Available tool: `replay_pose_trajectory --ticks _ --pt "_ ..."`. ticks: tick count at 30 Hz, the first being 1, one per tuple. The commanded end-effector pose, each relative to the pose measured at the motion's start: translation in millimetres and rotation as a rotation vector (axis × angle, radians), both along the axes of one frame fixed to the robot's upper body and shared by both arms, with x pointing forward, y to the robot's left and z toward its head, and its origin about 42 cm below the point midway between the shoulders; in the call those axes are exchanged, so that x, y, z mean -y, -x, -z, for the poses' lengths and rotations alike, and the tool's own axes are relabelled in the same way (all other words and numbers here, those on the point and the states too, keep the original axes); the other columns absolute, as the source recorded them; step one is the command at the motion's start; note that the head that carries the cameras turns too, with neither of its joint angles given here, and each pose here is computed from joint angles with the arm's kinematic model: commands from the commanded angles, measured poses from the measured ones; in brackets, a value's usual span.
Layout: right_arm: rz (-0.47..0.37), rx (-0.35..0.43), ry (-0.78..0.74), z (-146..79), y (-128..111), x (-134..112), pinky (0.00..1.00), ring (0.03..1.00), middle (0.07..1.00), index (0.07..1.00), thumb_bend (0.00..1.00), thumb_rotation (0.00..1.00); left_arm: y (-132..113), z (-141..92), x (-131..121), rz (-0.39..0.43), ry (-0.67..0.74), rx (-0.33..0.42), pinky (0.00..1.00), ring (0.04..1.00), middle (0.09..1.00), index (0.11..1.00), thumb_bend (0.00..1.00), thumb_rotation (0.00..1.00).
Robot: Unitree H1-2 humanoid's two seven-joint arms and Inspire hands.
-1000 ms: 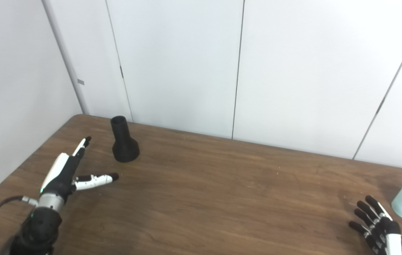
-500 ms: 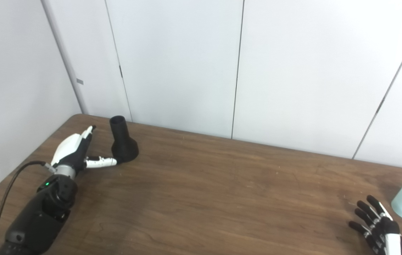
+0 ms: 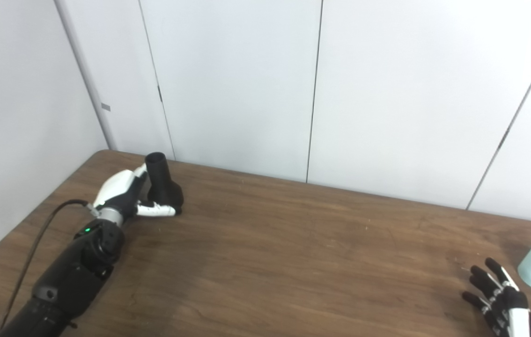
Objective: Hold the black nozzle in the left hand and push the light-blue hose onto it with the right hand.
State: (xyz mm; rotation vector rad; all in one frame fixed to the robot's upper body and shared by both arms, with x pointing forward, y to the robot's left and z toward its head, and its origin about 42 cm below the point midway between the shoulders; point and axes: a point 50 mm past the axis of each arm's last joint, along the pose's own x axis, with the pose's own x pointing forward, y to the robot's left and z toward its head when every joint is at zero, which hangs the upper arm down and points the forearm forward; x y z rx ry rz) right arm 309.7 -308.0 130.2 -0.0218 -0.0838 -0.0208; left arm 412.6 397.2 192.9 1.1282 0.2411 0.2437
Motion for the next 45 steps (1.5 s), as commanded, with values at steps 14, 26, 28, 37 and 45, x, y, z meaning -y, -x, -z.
replay_pose_trajectory --ticks 14,26,28,37,45 --pt "0.004 0.004 -0.001 -4 3 -4 0.8 0.891 0.851 0.916 0.56 1.0 -25 -33 1 0.003 -0.075 0.055 1.0 1.0 0.948 0.913 0.98 0.43" --pt "-0.005 0.006 0.006 -6 4 -5 0.81 0.886 0.846 0.916 0.56 1.0 -25 -31 3 -0.027 -0.053 0.057 1.0 0.961 0.872 0.853 0.93 0.37" --pt "-0.006 0.006 0.009 -6 4 -4 0.81 0.886 0.843 0.915 0.56 1.0 -26 -30 5 -0.019 -0.035 0.071 1.0 0.935 0.827 0.821 0.92 0.32" --pt "-0.006 0.004 0.023 -5 4 -2 0.81 0.886 0.83 0.915 0.56 1.0 -28 -23 10 0.021 -0.023 0.105 1.0 0.75 0.587 0.606 0.83 0.05" --pt "-0.001 -0.003 0.041 -6 5 1 0.81 0.862 0.8 0.913 0.59 1.0 -24 -17 15 0.03 -0.049 0.088 0.92 0.673 0.55 0.449 0.51 0.0"
